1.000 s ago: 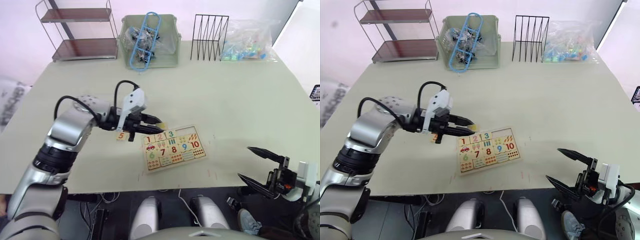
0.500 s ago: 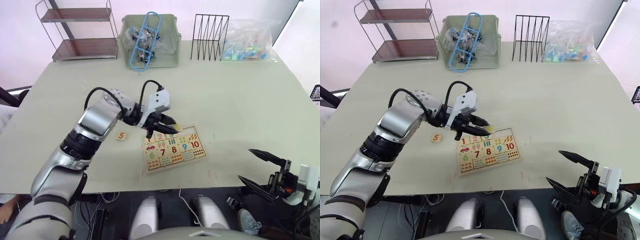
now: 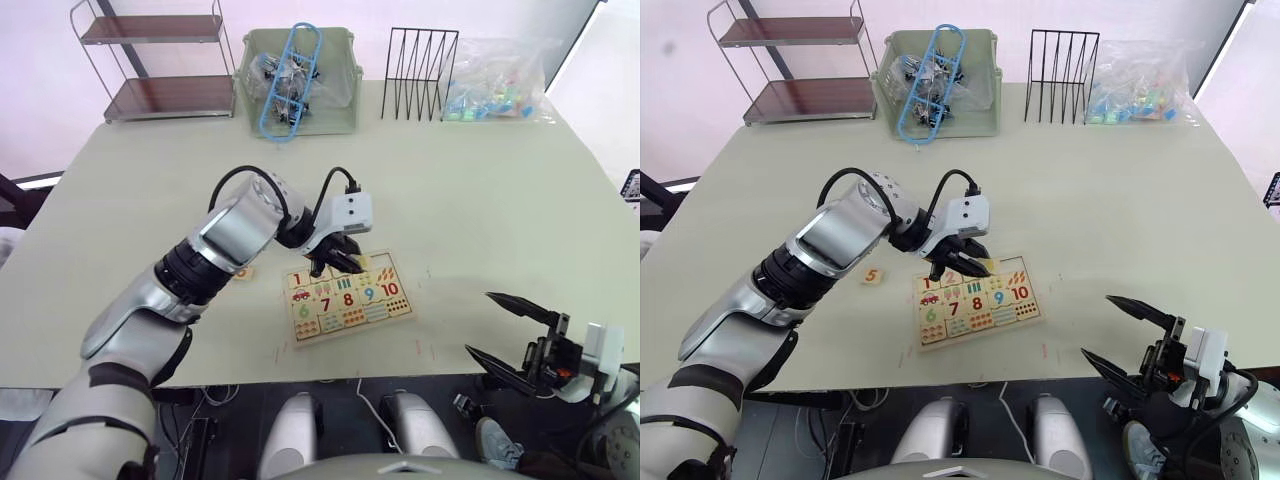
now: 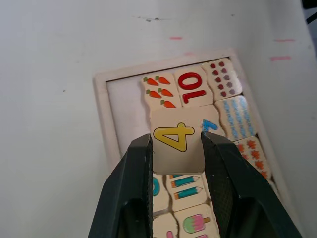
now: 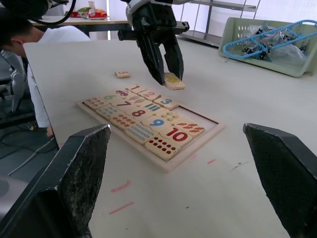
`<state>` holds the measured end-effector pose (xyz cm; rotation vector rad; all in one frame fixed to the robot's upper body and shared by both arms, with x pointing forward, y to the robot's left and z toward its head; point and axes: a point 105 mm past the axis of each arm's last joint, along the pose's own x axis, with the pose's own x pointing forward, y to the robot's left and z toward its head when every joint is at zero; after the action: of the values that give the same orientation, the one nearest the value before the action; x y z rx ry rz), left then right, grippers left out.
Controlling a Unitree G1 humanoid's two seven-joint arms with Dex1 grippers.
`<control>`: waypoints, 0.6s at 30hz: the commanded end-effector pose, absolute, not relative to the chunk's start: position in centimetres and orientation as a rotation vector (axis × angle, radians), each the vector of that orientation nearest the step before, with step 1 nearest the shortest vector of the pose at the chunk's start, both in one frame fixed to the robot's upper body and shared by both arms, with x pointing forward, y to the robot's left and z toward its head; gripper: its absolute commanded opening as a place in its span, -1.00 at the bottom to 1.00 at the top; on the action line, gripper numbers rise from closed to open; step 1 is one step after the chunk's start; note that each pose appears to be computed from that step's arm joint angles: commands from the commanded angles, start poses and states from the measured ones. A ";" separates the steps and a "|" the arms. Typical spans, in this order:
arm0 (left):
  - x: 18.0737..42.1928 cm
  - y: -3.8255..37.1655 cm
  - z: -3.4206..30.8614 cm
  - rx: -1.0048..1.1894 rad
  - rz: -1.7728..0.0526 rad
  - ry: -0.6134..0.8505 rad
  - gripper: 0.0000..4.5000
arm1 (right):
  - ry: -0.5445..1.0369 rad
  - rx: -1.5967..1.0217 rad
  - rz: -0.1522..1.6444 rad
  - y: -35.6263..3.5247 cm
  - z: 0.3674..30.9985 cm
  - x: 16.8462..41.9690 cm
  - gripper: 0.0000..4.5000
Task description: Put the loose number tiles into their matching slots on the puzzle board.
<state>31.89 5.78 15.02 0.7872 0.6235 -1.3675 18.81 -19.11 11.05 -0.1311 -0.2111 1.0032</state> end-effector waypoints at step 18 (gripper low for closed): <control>33.6 4.6 13.7 0.869 -1.221 0.660 -0.57 | -0.272 -0.142 1.003 -18.4 11.6 19.3 1.00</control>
<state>33.57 5.07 13.02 0.8534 0.6909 -1.2219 19.42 -18.62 11.11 -0.1278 -0.2408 0.9983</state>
